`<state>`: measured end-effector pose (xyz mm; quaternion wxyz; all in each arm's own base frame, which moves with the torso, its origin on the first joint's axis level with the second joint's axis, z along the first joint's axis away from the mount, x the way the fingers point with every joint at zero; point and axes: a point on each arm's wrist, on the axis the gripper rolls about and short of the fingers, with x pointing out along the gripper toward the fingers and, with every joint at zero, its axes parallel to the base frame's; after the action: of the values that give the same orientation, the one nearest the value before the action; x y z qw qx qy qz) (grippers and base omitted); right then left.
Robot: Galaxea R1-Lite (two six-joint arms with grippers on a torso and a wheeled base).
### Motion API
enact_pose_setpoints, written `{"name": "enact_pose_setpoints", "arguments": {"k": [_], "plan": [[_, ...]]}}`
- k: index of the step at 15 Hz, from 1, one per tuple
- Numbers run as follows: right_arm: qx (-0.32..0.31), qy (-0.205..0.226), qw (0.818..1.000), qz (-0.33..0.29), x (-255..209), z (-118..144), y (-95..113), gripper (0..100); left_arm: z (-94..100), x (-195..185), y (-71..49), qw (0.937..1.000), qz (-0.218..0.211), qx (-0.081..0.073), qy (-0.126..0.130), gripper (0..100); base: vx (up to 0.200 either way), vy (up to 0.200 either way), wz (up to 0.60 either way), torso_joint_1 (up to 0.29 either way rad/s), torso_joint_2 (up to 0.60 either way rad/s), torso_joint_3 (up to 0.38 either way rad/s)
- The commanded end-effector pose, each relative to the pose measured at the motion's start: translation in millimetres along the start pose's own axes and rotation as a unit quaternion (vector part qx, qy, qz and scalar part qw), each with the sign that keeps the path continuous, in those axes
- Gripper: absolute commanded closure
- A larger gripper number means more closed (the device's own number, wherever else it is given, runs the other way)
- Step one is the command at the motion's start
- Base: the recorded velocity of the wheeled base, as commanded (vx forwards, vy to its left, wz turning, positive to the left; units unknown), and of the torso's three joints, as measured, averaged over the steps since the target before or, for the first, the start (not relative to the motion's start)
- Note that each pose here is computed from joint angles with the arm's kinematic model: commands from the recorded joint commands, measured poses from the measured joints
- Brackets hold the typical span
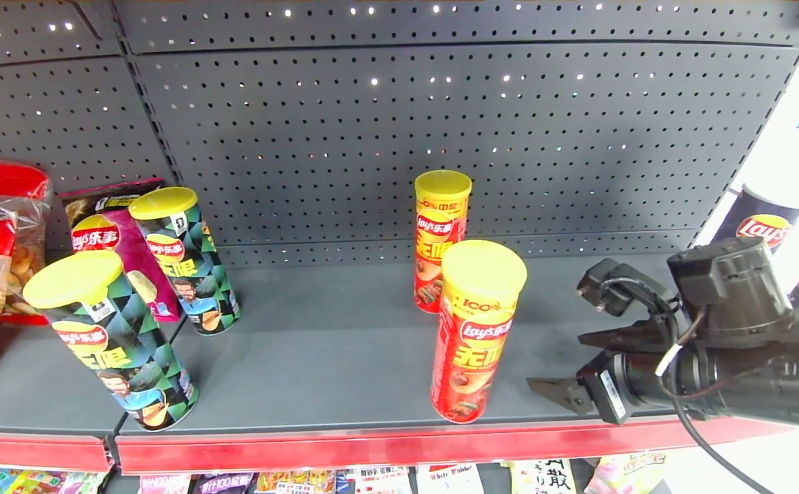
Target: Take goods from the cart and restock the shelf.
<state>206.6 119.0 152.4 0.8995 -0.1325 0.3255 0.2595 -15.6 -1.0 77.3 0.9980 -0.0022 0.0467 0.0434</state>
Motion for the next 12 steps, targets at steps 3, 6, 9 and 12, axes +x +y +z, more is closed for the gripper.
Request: {"name": "enact_pose_setpoints", "arguments": {"k": [3,6,9,12], "plan": [[-0.005,0.016,1.000,0.006,11,-1,4,0,0.0,0,0.0,1.0000,0.000,0.000,0.001,0,0.000,0.000,0.00,0.000,0.00,0.000],[-0.009,0.023,1.000,0.012,15,-2,7,0,0.0,0,0.0,1.0000,0.001,0.000,0.001,0,0.000,0.000,0.00,0.000,0.00,0.000],[-0.012,0.033,0.999,0.013,21,-3,8,0,0.0,0,0.0,1.0000,0.001,0.000,0.001,0,0.000,0.000,0.00,0.000,0.00,0.000],[-0.017,0.034,0.999,0.018,25,0,12,0,0.0,0,0.0,1.0000,0.001,0.000,0.001,0,0.000,0.000,0.00,0.000,0.00,0.000]]}}
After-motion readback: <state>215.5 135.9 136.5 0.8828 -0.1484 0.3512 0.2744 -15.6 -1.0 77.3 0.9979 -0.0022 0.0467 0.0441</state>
